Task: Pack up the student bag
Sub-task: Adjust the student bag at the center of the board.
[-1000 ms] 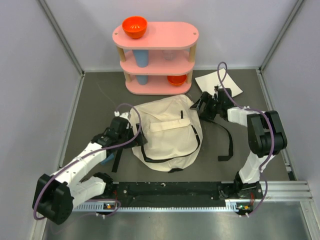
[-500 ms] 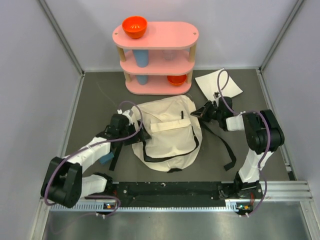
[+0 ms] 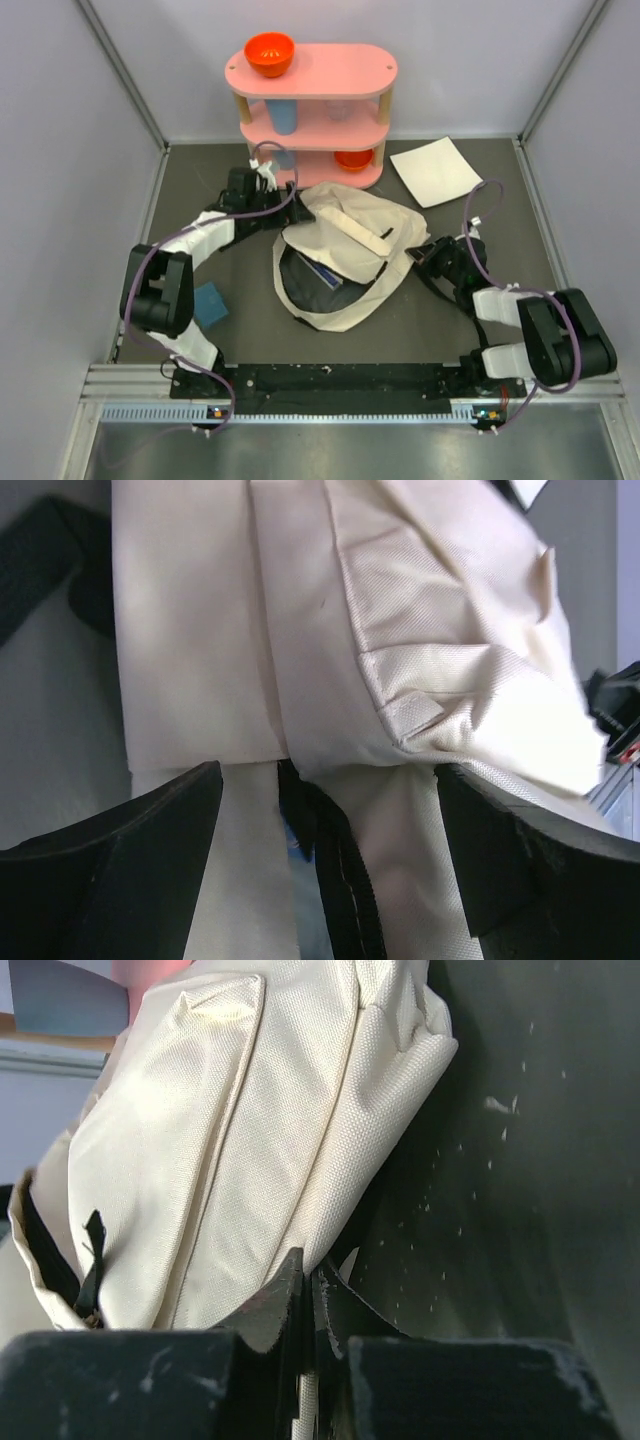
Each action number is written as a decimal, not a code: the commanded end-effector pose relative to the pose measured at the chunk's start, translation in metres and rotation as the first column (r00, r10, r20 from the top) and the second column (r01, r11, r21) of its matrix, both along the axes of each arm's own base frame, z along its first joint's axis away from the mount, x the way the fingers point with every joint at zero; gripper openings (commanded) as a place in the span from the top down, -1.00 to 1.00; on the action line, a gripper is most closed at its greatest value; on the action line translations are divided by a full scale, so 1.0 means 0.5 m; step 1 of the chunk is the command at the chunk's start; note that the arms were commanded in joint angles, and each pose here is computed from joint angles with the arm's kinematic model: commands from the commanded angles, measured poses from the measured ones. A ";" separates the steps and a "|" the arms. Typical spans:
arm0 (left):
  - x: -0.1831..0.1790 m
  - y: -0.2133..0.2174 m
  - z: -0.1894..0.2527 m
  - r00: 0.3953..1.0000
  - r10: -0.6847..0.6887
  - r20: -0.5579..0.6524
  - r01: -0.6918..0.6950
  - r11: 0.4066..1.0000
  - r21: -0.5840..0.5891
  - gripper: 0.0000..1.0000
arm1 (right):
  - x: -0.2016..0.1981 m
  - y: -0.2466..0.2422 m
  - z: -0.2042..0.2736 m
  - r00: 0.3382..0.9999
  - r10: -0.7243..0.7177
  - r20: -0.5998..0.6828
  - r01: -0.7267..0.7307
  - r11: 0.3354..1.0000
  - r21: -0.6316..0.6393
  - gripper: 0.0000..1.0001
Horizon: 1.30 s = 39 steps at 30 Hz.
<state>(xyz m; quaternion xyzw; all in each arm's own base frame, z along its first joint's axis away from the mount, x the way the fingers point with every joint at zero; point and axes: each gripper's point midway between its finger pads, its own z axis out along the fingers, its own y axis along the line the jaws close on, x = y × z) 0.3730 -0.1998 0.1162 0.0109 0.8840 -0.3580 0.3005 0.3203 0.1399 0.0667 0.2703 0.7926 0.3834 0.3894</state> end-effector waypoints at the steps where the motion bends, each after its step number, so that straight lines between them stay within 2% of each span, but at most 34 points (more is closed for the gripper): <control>1: 0.072 -0.010 0.114 0.988 -0.027 0.154 0.028 1.000 -0.008 -0.84 | -0.024 0.020 0.016 1.000 -0.019 0.007 0.019 1.000 -0.005 1.00; 3: 0.068 0.025 0.108 0.987 0.024 0.157 -0.037 0.996 0.082 -0.86 | -0.030 0.035 0.016 1.000 -0.003 0.004 0.003 1.000 -0.008 1.00; 4: 0.060 0.069 0.106 0.983 0.110 0.147 -0.134 0.977 0.164 -0.87 | -0.029 0.033 0.012 1.000 -0.012 -0.001 0.012 1.000 -0.011 1.00; 6: 0.038 0.111 0.095 0.973 0.180 0.146 -0.211 0.949 0.233 -0.93 | -0.026 0.029 0.006 1.000 -0.026 -0.014 0.026 0.999 -0.019 1.00; 7: 0.029 0.138 0.125 0.954 0.225 0.196 -0.271 0.929 0.252 -0.95 | -0.025 0.026 0.004 0.999 -0.035 -0.017 0.035 0.999 -0.026 1.00; 9: -0.002 0.164 0.131 0.944 0.260 0.202 -0.310 0.908 0.281 -0.97 | -0.021 0.026 0.009 0.999 -0.037 -0.009 0.036 0.999 -0.024 1.00; 10: -0.013 0.182 0.166 0.922 0.291 0.254 -0.358 0.892 0.276 -0.97 | -0.022 0.027 0.007 0.999 -0.034 -0.013 0.034 0.999 -0.028 1.00; 13: -0.049 0.198 0.225 0.896 0.303 0.324 -0.390 0.886 0.249 -0.97 | -0.018 0.033 0.013 1.000 -0.014 -0.004 0.014 1.000 -0.027 1.00; 16: -0.075 0.121 0.293 0.905 0.175 0.389 -0.251 0.955 0.156 -0.96 | -0.019 0.037 0.019 1.000 -0.003 0.000 0.003 1.000 -0.028 1.00; 17: -0.103 0.049 0.303 0.913 0.072 0.402 -0.148 0.976 0.162 -0.96 | -0.020 0.035 0.019 1.000 -0.005 -0.001 0.005 0.999 -0.033 1.00; 18: -0.117 0.010 0.329 0.904 0.024 0.426 -0.108 0.979 0.174 -0.96 | -0.020 0.033 0.019 1.000 -0.008 -0.002 0.008 0.999 -0.036 1.00; 19: -0.128 -0.038 0.317 0.909 -0.048 0.415 -0.043 0.978 0.206 -0.96 | -0.020 0.034 0.028 1.000 -0.004 0.013 0.004 0.999 -0.039 1.00; 20: -0.176 -0.118 0.317 0.898 -0.160 0.410 0.078 0.975 0.210 -0.97 | -0.020 0.032 0.029 1.000 -0.006 0.012 0.006 0.999 -0.041 1.00; 23: -0.224 -0.234 0.289 0.887 -0.294 0.356 0.230 0.950 0.213 -0.93 | -0.026 0.028 0.036 1.000 -0.012 0.015 0.013 0.999 -0.045 1.00; 29: -0.276 -0.348 0.206 0.875 -0.410 0.258 0.352 0.904 0.244 -0.79 | -0.030 0.027 0.050 0.999 -0.007 0.034 0.008 0.999 -0.043 1.00; 32: -0.278 -0.376 0.160 0.888 -0.409 0.208 0.350 0.897 0.269 -0.63 | -0.033 0.026 0.061 0.999 -0.006 0.049 0.008 0.999 -0.042 1.00; 39: -0.297 -0.406 0.073 0.911 -0.399 0.106 0.349 0.882 0.318 -0.52 | -0.039 0.016 0.074 0.998 -0.012 0.061 0.016 0.998 -0.068 1.00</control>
